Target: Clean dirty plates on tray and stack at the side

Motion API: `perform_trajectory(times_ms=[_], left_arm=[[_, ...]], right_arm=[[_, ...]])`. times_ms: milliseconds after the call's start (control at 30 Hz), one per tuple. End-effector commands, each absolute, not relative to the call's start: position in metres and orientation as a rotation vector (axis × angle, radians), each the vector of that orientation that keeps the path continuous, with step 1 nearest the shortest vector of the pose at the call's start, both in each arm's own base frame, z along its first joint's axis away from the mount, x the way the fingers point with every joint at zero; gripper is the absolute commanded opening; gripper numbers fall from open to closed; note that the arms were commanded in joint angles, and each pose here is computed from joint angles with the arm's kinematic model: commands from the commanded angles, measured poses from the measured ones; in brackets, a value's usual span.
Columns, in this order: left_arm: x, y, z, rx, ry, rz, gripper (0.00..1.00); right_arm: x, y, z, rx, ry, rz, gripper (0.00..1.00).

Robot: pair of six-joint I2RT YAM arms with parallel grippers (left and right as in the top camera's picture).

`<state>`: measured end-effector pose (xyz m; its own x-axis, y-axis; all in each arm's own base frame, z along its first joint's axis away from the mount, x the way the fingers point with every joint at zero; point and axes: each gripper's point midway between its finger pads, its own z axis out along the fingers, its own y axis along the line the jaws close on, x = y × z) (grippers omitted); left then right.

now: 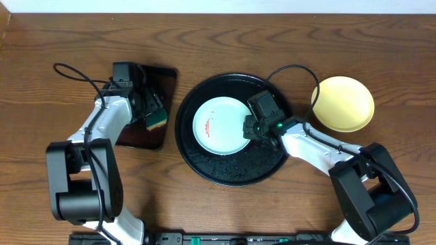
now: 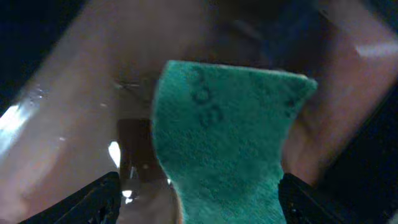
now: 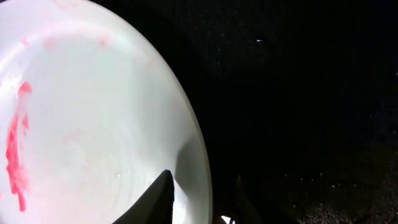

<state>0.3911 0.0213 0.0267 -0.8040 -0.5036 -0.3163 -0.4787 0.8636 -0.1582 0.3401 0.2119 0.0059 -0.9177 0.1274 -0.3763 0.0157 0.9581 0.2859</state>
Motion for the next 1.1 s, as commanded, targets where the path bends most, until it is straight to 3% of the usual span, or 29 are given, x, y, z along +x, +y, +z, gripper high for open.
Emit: perform_trajectory(times_ms=[0, 1067], left_arm=[[0.393, 0.006, 0.028, -0.717, 2.694, -0.148, 0.8], [0.386, 0.024, 0.021, -0.732, 2.666, 0.065, 0.72]], right_arm=[[0.344, 0.202, 0.0, 0.113, 2.71, 0.331, 0.29], [0.343, 0.201, -0.001, 0.114, 2.717, 0.325, 0.28]])
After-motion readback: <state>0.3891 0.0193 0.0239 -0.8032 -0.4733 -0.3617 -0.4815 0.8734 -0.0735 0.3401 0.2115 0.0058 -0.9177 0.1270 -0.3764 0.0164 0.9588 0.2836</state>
